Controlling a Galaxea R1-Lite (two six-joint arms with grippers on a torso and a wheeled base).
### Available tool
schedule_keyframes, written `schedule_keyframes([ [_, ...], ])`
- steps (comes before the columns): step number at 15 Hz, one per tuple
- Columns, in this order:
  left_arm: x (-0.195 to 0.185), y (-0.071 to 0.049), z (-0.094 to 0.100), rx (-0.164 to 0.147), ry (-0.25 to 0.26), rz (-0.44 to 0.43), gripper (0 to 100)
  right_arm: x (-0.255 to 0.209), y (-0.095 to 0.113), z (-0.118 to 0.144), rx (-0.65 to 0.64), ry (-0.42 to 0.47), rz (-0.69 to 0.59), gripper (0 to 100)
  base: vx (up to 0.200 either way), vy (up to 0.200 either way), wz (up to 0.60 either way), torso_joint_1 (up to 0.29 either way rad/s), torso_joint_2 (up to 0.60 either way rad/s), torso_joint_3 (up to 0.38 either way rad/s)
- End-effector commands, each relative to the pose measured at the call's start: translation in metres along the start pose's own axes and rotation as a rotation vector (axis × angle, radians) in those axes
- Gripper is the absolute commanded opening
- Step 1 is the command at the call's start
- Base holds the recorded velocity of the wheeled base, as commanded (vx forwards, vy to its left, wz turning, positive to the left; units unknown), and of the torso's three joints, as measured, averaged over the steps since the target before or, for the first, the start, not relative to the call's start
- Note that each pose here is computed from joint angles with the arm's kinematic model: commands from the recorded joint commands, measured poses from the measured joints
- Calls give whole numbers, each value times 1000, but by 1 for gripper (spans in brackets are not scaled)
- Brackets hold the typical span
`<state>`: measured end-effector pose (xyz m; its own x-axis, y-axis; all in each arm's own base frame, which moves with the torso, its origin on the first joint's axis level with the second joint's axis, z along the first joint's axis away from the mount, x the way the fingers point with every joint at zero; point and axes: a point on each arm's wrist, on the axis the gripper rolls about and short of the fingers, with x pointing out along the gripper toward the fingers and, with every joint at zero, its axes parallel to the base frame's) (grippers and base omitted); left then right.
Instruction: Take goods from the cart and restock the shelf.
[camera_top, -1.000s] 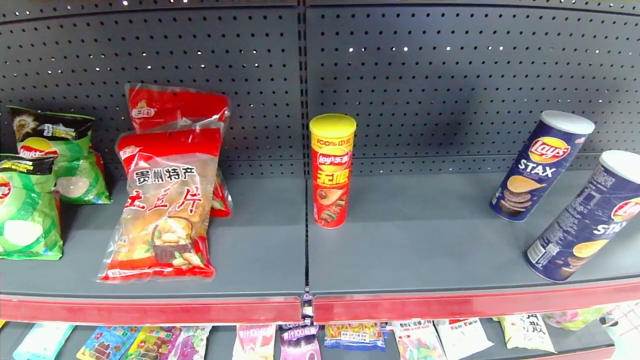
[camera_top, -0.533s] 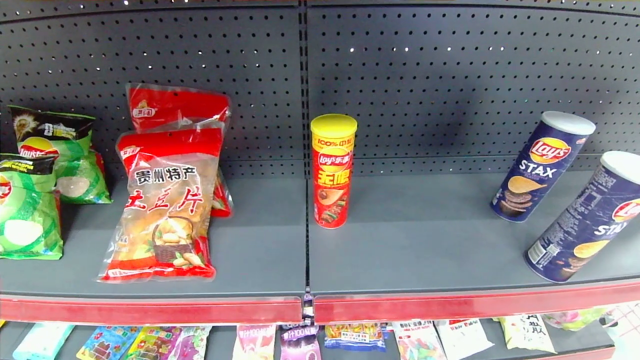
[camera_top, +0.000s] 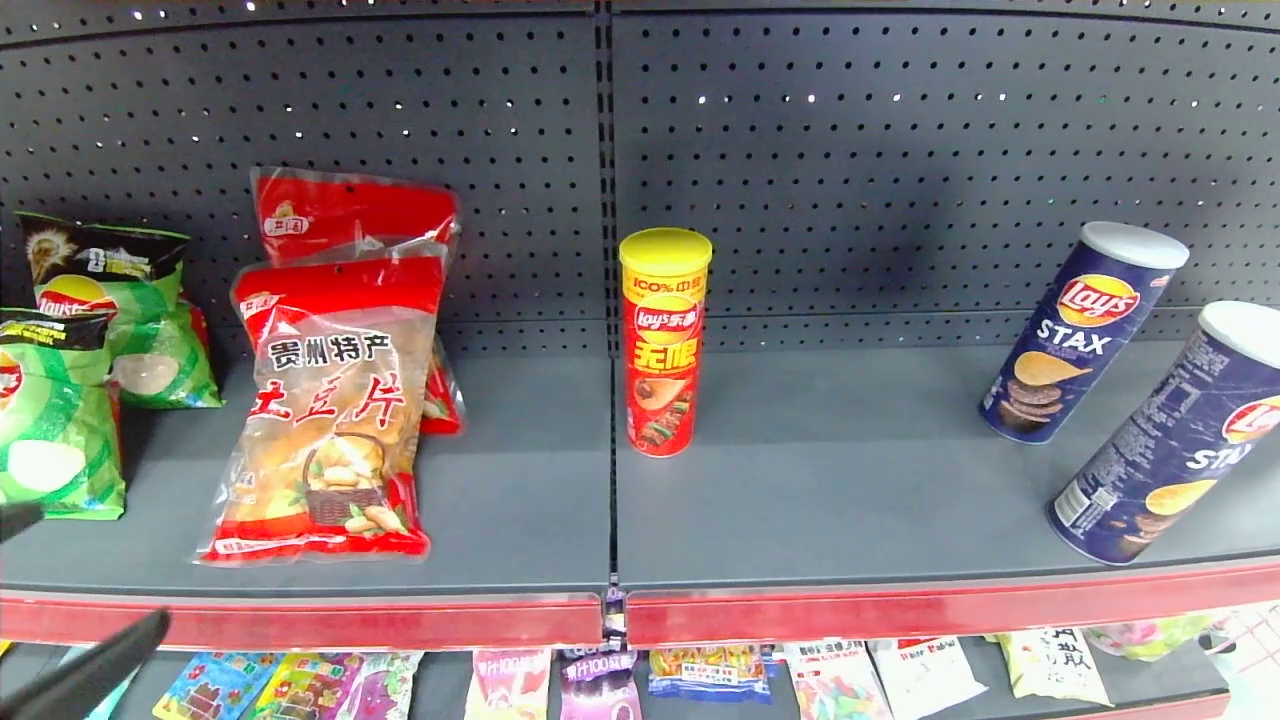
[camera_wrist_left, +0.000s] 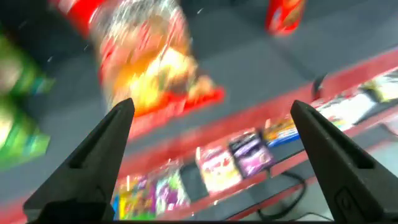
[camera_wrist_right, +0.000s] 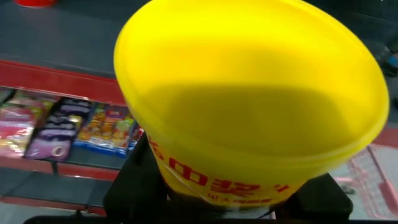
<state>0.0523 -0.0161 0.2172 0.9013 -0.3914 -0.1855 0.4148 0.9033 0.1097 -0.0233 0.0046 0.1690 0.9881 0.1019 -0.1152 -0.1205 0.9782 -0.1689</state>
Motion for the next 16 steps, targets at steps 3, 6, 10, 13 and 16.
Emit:
schedule_keyframes([
  [3, 185, 2, 56, 17, 3, -419, 100, 6, -1, 4, 38, 11, 82, 0, 0, 0, 0, 0, 0, 0],
  [6, 231, 2, 60, 29, 18, -445, 100, 6, -1, 3, 37, 9, 122, 0, 0, 0, 0, 0, 0, 0],
  [10, 274, -6, 60, 57, 9, -569, 100, 8, 0, -1, 52, 28, 123, 0, 0, 0, 0, 0, 0, 0],
  [13, 293, -5, 60, 62, 1, -569, 100, 12, -1, 0, 55, 51, 125, 0, 0, 0, 0, 0, 0, 0],
  [16, 305, -10, 70, 74, -41, -618, 100, 13, -1, -2, 57, 63, 126, 0, 0, 0, 0, 0, 0, 0],
])
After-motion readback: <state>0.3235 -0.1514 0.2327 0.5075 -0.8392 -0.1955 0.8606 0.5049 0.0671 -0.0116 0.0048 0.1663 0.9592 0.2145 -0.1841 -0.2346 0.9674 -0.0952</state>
